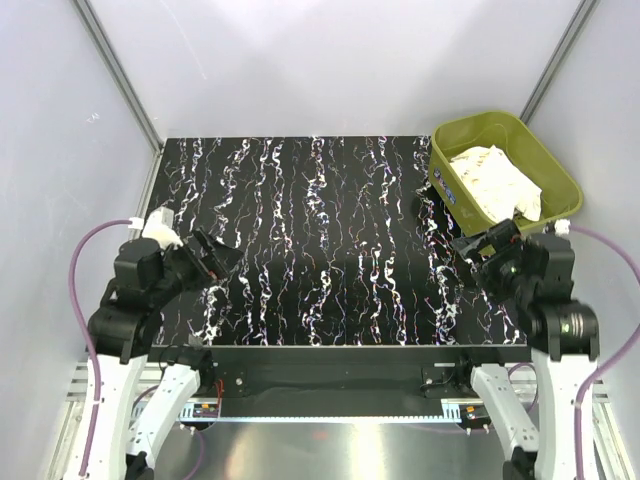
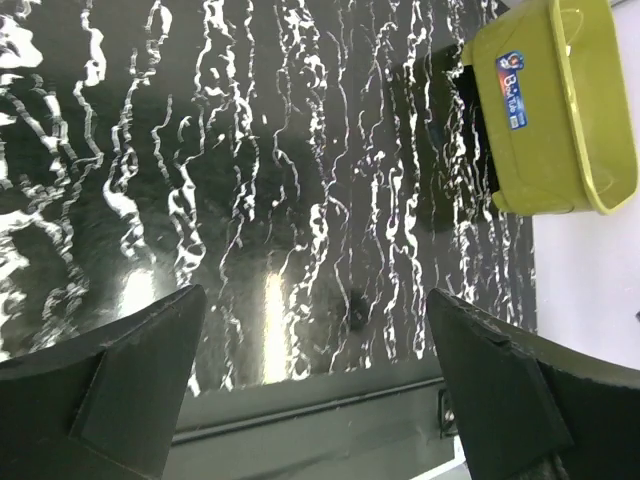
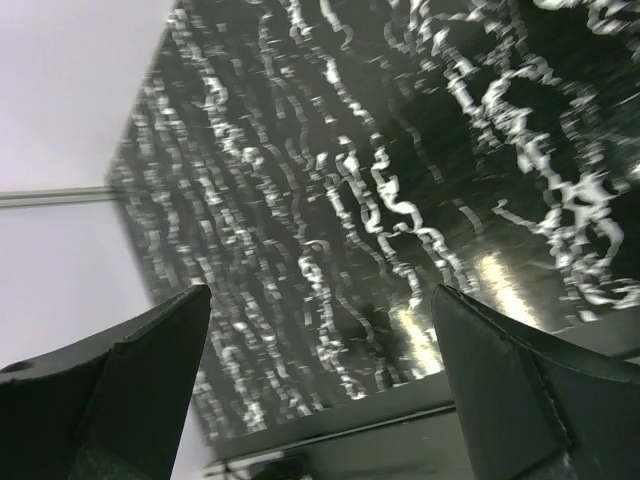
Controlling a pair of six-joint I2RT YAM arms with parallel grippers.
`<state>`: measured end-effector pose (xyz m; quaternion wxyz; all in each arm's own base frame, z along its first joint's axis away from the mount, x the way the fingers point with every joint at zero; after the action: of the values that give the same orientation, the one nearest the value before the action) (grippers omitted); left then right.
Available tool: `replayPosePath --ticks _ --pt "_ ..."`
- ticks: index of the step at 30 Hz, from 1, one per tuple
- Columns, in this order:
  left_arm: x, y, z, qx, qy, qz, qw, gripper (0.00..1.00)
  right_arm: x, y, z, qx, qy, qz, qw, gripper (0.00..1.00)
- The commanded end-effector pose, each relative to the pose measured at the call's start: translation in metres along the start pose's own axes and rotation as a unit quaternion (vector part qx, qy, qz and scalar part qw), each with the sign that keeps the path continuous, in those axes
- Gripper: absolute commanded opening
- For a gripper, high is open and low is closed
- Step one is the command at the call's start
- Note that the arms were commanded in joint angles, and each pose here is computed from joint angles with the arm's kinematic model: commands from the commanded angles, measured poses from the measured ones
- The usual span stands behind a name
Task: Fold and stack the t-shirts
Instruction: Grab the tshirt from the pile
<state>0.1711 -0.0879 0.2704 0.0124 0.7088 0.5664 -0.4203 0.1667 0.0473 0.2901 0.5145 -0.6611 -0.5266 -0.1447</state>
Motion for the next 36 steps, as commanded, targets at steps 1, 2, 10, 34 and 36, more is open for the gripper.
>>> replayPosePath --ticks 1,2,10,34,36 --pt "-0.012 -0.028 -0.014 -0.028 0.046 0.009 0.999 0.99 0.001 -0.002 -0.027 -0.030 -0.088 0.054 0.994 1.00" --pt "-0.018 -0.029 -0.013 -0.019 0.061 0.029 0.998 0.99 0.004 0.002 -0.030 -0.022 -0.096 0.060 0.993 1.00" --pt "-0.057 -0.051 -0.004 0.028 0.147 0.146 0.978 0.99 0.054 0.056 -0.083 -0.068 -0.090 0.062 0.992 1.00" --pt "-0.049 -0.027 0.005 0.088 0.204 0.132 0.966 0.80 -0.064 0.359 -0.274 -0.176 -0.108 0.316 0.926 0.74" --pt "-0.048 -0.020 0.005 0.103 0.197 0.124 0.967 0.79 -0.078 0.381 -0.262 -0.151 -0.097 0.317 0.931 0.69"
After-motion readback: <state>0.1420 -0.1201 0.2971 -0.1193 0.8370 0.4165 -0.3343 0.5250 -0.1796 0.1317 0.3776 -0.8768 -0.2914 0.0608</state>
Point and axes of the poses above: each gripper's point midway between its finger pads, its own y axis out along the fingers, its own x axis along the line the jaws close on, z = x × y, the point moved 2 cm from there along -y, back along the fingers, and after that the axes turned 1 degree about y, right-handed, at the moved point
